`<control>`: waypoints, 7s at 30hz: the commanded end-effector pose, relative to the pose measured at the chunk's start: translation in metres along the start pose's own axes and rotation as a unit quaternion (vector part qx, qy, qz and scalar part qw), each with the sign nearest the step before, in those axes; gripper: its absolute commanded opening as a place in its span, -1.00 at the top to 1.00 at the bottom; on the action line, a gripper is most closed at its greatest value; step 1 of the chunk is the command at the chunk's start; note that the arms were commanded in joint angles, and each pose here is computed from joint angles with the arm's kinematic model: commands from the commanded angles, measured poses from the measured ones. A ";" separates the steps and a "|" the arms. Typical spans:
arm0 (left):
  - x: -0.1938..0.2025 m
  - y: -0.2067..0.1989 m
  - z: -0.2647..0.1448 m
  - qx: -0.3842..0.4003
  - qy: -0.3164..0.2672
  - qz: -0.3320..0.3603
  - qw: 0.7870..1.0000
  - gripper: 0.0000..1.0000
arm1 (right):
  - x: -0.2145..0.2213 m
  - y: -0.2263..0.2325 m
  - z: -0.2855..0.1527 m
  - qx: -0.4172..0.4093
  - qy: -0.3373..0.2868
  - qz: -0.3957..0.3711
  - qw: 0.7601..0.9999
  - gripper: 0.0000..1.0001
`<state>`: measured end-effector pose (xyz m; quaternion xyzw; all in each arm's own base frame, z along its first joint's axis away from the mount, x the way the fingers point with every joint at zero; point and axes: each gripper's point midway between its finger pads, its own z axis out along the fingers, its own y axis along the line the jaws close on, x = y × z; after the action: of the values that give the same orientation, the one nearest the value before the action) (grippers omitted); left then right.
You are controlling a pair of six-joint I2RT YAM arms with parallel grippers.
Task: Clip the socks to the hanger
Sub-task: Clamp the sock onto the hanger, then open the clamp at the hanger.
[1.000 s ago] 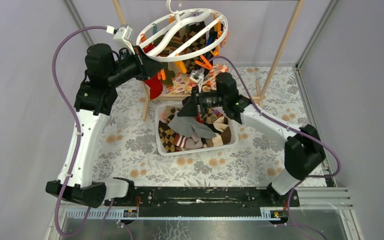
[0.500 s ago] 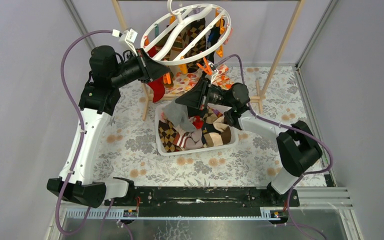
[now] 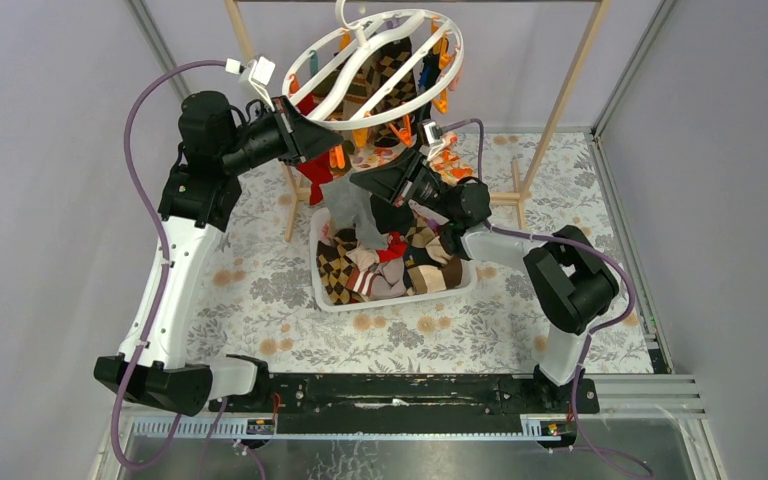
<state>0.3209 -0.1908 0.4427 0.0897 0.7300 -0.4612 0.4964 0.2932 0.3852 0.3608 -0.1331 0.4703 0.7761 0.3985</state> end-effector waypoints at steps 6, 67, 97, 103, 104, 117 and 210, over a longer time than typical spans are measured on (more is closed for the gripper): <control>0.000 -0.023 -0.008 0.056 0.006 0.006 0.998 0.94 | -0.033 0.062 0.018 -0.105 -0.053 -0.042 0.992 1.00; 0.004 -0.018 -0.019 0.038 0.000 0.048 0.998 0.28 | -0.050 0.070 0.033 -0.106 -0.088 -0.047 0.989 -0.15; 0.001 -0.014 -0.028 0.012 -0.005 0.090 0.996 0.85 | -0.123 0.024 -0.010 0.110 -0.116 -0.231 0.960 -0.54; 0.002 -0.014 -0.030 0.008 -0.006 0.092 0.996 0.84 | -0.125 0.034 0.006 0.056 -0.117 -0.212 0.969 -0.44; 0.001 -0.014 -0.030 0.006 -0.006 0.093 0.996 0.84 | -0.123 0.036 0.008 0.048 -0.113 -0.210 0.970 -0.43; -0.003 -0.014 -0.032 -0.004 -0.012 0.097 0.995 0.83 | -0.103 0.049 0.028 0.061 -0.098 -0.279 0.953 -0.26; -0.032 0.084 -0.020 -0.185 -0.019 0.102 0.977 0.16 | -0.004 0.003 -0.152 0.358 -0.058 -0.313 0.878 -0.73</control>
<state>0.3861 -0.0998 0.4355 0.0020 0.7566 -0.2312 0.6116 0.2584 0.2720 0.2979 -0.0760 0.5948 0.4569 0.6570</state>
